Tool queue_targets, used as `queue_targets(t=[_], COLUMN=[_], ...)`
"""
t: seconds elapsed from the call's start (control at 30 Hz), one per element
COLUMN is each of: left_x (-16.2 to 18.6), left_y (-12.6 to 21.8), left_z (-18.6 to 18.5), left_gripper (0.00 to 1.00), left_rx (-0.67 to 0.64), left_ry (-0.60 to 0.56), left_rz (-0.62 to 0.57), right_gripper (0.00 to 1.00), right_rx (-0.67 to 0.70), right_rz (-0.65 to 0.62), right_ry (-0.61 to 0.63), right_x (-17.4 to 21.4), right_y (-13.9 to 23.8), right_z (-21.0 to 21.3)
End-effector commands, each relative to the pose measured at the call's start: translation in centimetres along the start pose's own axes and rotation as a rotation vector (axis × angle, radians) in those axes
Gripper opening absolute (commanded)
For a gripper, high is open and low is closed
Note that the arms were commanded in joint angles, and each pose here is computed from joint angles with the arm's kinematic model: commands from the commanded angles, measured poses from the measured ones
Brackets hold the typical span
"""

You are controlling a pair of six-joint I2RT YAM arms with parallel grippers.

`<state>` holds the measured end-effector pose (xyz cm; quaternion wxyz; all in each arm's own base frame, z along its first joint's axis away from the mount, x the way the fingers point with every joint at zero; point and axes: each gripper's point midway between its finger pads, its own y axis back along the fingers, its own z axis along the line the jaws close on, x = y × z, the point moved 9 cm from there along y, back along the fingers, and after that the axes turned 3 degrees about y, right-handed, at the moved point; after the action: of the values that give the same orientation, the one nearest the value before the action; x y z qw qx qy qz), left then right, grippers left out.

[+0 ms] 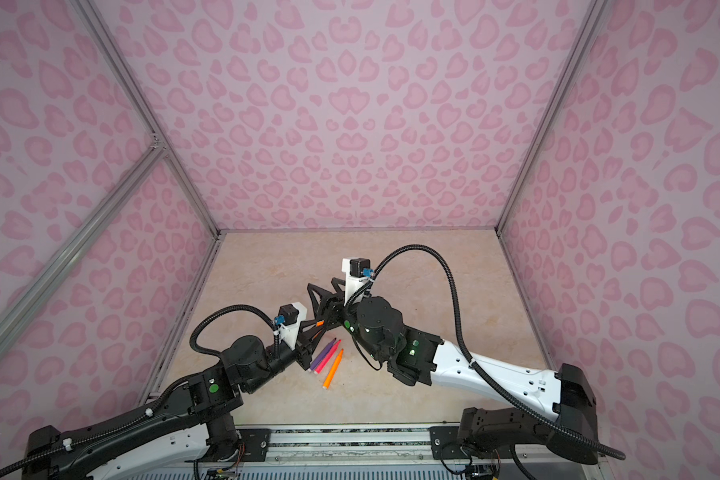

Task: Insert the pens into the pen caps
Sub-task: 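Lower the pink cap onto the highlighter tip with the right gripper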

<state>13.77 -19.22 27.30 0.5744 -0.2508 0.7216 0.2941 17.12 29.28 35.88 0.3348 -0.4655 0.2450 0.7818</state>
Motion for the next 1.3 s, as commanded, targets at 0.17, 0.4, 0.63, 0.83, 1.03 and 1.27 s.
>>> queue_targets(t=[0.17,0.4,0.63,0.83,1.03,1.27], left_x=[-1.0,-0.9,-0.9,-0.8,-0.6,-0.7], left_y=[0.1,-0.2,-0.4,-0.4,-0.3,0.0], left_z=[0.1,0.0,0.0,0.1,0.6,1.2], left_gripper=[0.04,0.04,0.04,0.04,0.04,0.04], left_rx=[-0.047,-0.040,-0.044,-0.051,-0.099,-0.112], left_ry=[-0.012,-0.016,-0.016,-0.014,0.011,0.040], left_rz=[-0.039,-0.023,-0.017,-0.017,-0.038,-0.055], right_gripper=[0.55,0.36,0.16,0.00,0.00,0.00], right_rx=[0.052,0.032,0.034,0.040,0.044,0.014], right_rz=[0.054,0.060,0.066,0.083,0.082,0.065], right_ry=[-0.012,-0.028,-0.033,-0.037,-0.048,-0.062], right_x=[1.4,1.3,1.6,2.0,3.5,5.3], right_y=[-0.7,-0.8,-0.8,-0.8,-0.4,1.2], right_z=[-0.5,-0.3,-0.3,-0.5,-0.6,-1.4])
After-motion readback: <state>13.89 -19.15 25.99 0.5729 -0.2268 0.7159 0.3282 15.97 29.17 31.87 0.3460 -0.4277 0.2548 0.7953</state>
